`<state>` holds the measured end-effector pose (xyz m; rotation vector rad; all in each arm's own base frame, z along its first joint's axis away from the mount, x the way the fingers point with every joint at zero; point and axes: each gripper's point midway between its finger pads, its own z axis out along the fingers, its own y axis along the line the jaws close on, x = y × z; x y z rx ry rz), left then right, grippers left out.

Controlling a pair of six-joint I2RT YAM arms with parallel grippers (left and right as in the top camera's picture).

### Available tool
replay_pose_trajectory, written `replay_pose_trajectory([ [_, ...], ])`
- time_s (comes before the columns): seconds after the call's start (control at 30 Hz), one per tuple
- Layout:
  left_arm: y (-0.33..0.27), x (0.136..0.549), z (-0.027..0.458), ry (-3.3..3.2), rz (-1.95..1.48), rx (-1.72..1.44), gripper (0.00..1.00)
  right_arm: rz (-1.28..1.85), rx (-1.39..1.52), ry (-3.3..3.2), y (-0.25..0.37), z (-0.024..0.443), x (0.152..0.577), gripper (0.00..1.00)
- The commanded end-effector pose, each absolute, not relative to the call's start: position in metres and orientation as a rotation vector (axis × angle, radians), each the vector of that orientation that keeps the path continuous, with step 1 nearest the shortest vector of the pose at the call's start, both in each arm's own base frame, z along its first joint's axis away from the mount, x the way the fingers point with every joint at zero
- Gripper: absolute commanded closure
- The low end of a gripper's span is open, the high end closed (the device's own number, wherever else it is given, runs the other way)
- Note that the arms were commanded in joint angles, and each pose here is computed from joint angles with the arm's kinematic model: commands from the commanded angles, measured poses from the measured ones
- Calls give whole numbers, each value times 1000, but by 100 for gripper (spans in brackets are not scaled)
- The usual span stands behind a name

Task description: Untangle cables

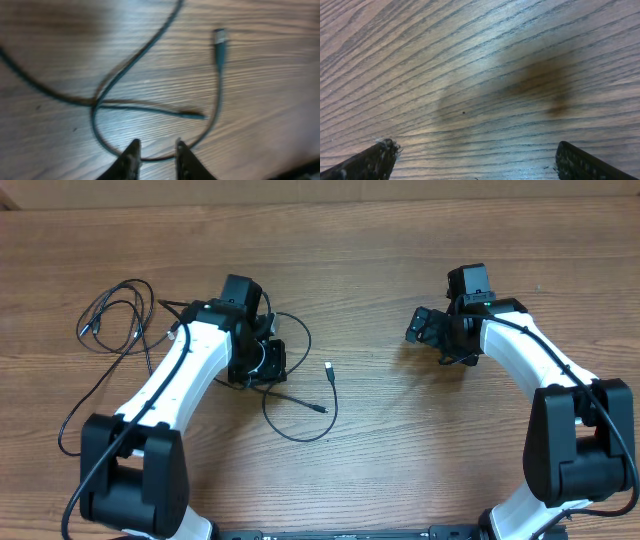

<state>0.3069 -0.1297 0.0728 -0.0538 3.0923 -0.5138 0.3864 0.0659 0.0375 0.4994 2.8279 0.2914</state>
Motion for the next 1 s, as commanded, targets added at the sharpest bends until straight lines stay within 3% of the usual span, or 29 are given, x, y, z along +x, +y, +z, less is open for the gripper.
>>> replay_pose_trajectory([
  [0.0,-116,304,58,3130,-328,-307,69,293,504,2818,66,39,390,0],
  [0.1,-119,304,55,3130,-323,-322,62,293,504,2818,66,39,390,0],
  [0.13,-121,304,54,3130,-324,-315,45,293,504,2818,66,39,390,0],
  [0.17,-123,303,53,3131,-325,-307,37,293,504,2818,66,39,390,0],
  [0.33,-122,295,45,3138,-227,-354,34,293,504,2818,66,39,390,0],
  [0.43,-119,293,37,3121,-128,-343,39,293,504,2818,66,39,390,0],
  [0.57,-119,290,23,3091,-73,-338,36,293,504,2818,66,39,390,0],
  [0.67,-120,287,13,3080,-79,-361,27,293,504,2818,66,39,390,0],
  [0.87,-109,281,-4,3059,-11,-375,28,293,504,2818,66,39,390,0],
  [0.97,-104,276,-7,3069,19,-378,35,293,504,2818,66,39,390,0],
])
